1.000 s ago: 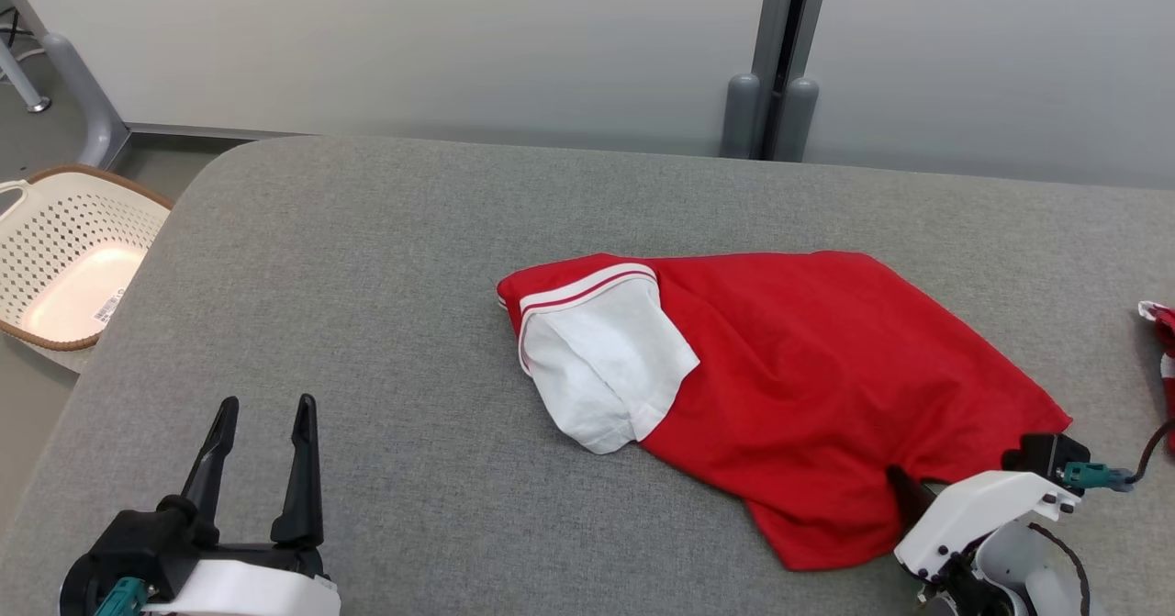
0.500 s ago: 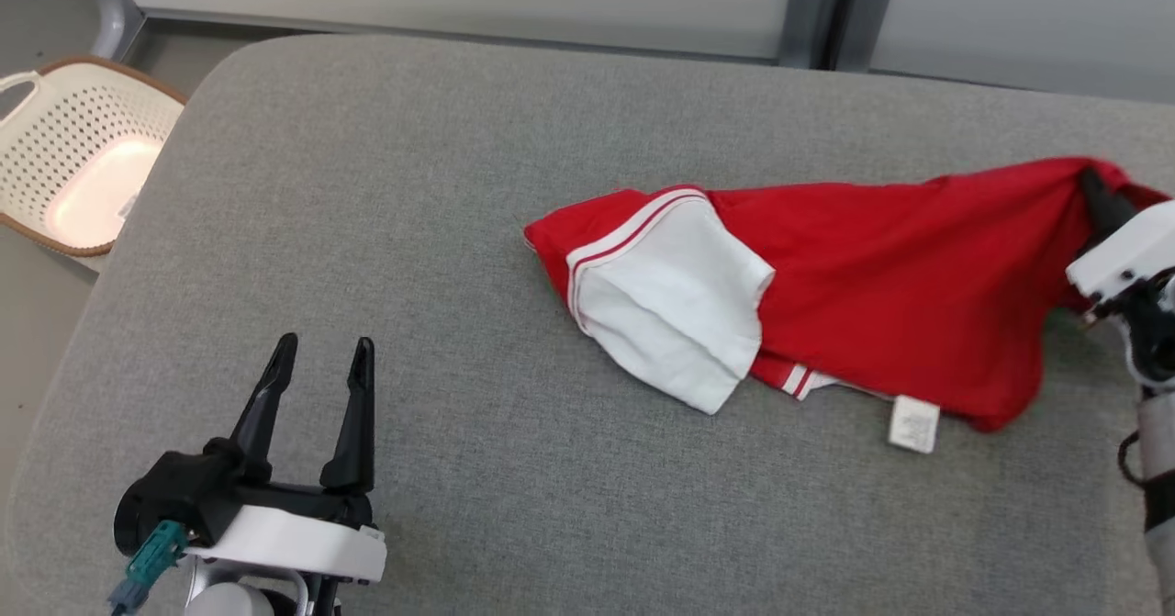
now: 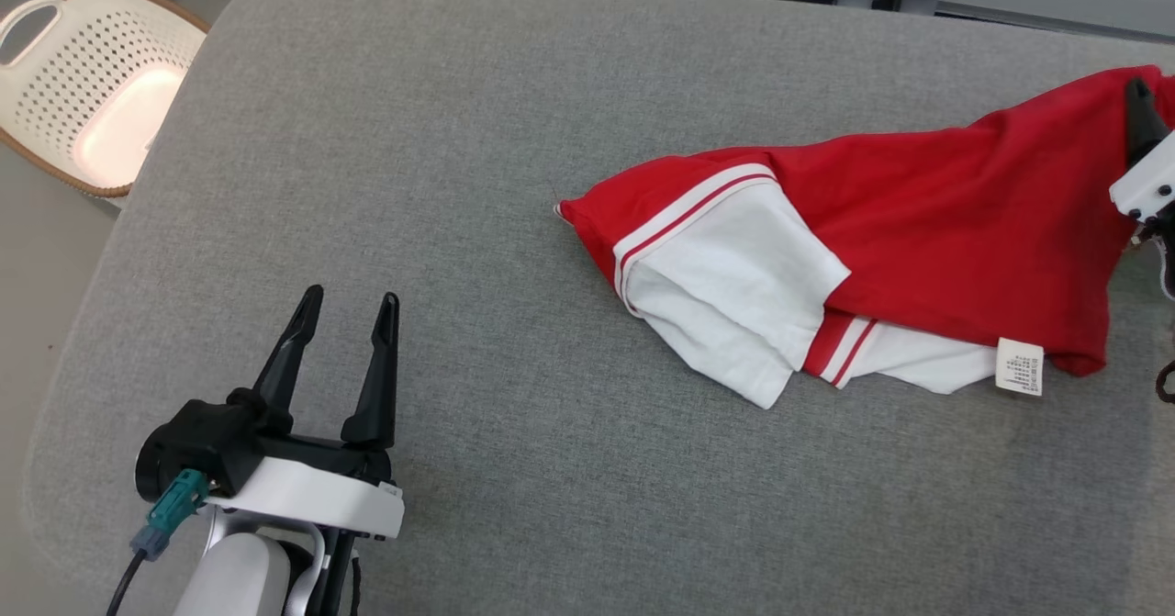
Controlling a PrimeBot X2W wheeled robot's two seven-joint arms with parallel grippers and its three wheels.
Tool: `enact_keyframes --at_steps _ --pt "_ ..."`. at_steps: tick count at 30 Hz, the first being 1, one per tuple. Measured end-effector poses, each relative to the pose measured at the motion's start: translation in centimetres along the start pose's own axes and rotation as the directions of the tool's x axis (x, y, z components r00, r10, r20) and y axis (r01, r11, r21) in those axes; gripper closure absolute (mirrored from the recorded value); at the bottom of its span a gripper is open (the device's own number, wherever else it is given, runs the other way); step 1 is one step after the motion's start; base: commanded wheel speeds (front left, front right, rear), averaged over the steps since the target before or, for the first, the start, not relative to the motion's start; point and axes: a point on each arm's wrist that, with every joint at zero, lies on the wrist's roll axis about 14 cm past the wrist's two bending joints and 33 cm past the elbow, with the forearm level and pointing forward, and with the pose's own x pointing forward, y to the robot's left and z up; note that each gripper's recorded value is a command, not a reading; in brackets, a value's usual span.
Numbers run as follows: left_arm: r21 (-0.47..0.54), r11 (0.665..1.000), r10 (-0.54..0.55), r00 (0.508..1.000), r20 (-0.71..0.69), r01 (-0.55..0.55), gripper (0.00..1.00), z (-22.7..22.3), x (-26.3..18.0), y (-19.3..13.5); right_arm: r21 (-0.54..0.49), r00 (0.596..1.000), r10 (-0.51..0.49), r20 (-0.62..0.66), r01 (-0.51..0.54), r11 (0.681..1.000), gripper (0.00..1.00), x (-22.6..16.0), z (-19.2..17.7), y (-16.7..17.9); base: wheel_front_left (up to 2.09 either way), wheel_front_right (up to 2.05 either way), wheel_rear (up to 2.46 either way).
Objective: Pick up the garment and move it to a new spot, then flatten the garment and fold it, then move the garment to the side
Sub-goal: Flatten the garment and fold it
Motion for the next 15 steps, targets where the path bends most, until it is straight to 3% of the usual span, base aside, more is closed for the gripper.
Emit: enact_keyframes --at_steps 8,15 --pt "-0.014 0.999 -0.046 0.998 0.035 0.047 0.0 0.9 0.0 -1.3 -0.051 0.973 0.05 0.227 -0.039 0.998 0.0 -4.2 2.6 2.2 0.0 0.0 0.0" --pt "-0.026 0.994 -0.106 0.992 0.071 0.108 0.0 1.9 0.3 -3.2 -0.141 0.896 0.151 0.417 -0.1 0.985 0.0 -10.6 3.8 4.0 0.0 0.0 0.0"
